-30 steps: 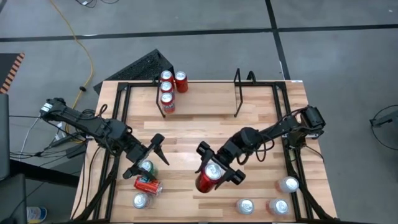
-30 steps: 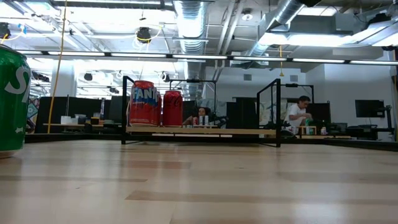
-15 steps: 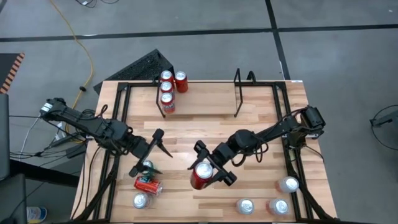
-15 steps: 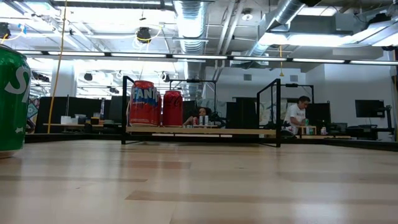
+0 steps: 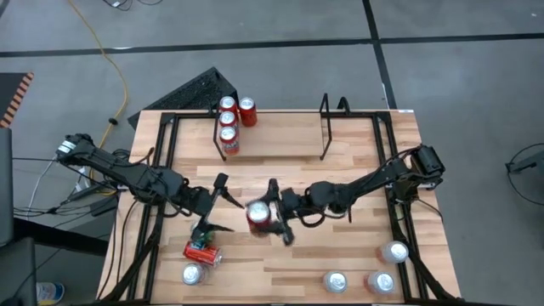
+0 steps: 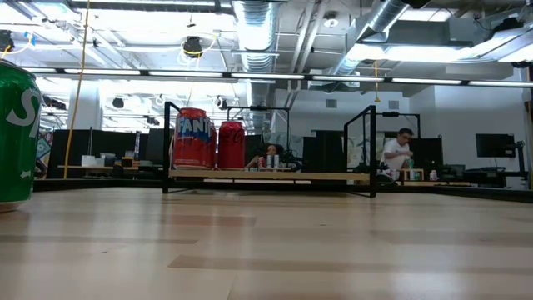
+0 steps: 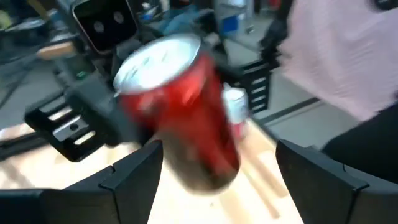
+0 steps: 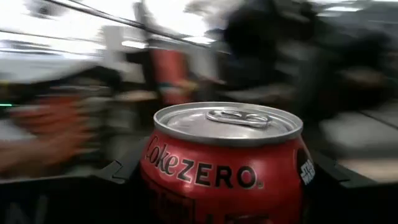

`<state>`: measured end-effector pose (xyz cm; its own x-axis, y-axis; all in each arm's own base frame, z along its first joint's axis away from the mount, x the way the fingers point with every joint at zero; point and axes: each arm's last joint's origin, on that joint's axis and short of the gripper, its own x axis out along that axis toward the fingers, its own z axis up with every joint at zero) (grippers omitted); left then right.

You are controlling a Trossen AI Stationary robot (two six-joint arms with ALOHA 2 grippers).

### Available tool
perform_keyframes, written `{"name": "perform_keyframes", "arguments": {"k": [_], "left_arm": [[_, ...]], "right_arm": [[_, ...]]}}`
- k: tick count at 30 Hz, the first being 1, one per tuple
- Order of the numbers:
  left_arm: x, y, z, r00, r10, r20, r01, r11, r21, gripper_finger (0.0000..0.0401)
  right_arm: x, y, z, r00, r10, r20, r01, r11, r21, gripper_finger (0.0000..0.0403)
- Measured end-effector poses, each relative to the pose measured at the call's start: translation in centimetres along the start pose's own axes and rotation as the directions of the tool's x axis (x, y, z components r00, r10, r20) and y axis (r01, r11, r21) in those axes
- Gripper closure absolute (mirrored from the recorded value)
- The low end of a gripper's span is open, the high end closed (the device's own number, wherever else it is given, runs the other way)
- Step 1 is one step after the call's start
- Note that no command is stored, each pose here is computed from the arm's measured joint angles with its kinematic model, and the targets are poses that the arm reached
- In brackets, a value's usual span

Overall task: Place canned beverage on shelf
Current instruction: Put the red black soda can on the shelf and align with the other red black soda cans

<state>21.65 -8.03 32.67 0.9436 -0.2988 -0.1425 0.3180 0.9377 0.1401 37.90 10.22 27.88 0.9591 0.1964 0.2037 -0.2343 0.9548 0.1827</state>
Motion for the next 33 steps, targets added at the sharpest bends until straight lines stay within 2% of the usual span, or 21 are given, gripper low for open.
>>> {"name": "perform_keyframes", "arguments": {"k": [3,6,9,12,16,20,23,25,28,33], "left_arm": [[0.1,0.2,-0.5,0.995,0.088,-0.053,-0.088,0.996,0.005,0.0103],[0.1,0.4,-0.7,0.981,0.173,-0.085,-0.172,0.985,0.024,0.0103],[-0.1,0.7,-1.0,0.953,0.277,-0.124,-0.269,0.960,0.080,0.0103],[-0.2,1.0,-1.1,0.919,0.368,-0.138,-0.355,0.928,0.113,0.0103],[-0.2,1.3,-1.0,0.907,0.399,-0.133,-0.386,0.916,0.110,0.0103],[-0.2,1.4,-0.8,0.907,0.408,-0.108,-0.400,0.912,0.085,0.0103],[-0.1,1.5,-0.5,0.909,0.409,-0.084,-0.404,0.912,0.069,0.0103],[-0.1,1.5,-0.4,0.911,0.405,-0.070,-0.402,0.914,0.062,0.0103],[0.0,1.6,-0.3,0.935,0.350,-0.055,-0.345,0.935,0.080,0.0103],[0.1,2.1,-0.4,0.941,0.334,-0.055,-0.328,0.940,0.096,0.0103]], "right_arm": [[-0.1,-0.5,-0.7,0.971,-0.238,-0.035,0.238,0.971,-0.019,0.0132],[-0.4,-0.7,-1.3,0.896,-0.440,-0.059,0.436,0.898,-0.059,0.0132],[-0.7,-1.2,-2.0,0.844,-0.527,-0.100,0.515,0.849,-0.120,0.0132],[-1.1,-1.3,-2.5,0.757,-0.643,-0.113,0.627,0.764,-0.150,0.0132],[-1.7,-1.2,-3.2,0.651,-0.749,-0.120,0.717,0.660,-0.225,0.0132],[-1.9,-1.2,-3.4,0.600,-0.793,-0.106,0.722,0.594,-0.355,0.0132],[-1.9,-1.2,-3.4,0.607,-0.787,-0.111,0.695,0.593,-0.407,0.0132],[-1.8,-1.1,-3.5,0.640,-0.757,-0.132,0.653,0.626,-0.426,0.0132],[-1.7,-0.9,-3.6,0.684,-0.711,-0.162,0.599,0.674,-0.432,0.0132],[-1.6,-0.9,-3.6,0.690,-0.704,-0.169,0.589,0.681,-0.435,0.0132]]}}
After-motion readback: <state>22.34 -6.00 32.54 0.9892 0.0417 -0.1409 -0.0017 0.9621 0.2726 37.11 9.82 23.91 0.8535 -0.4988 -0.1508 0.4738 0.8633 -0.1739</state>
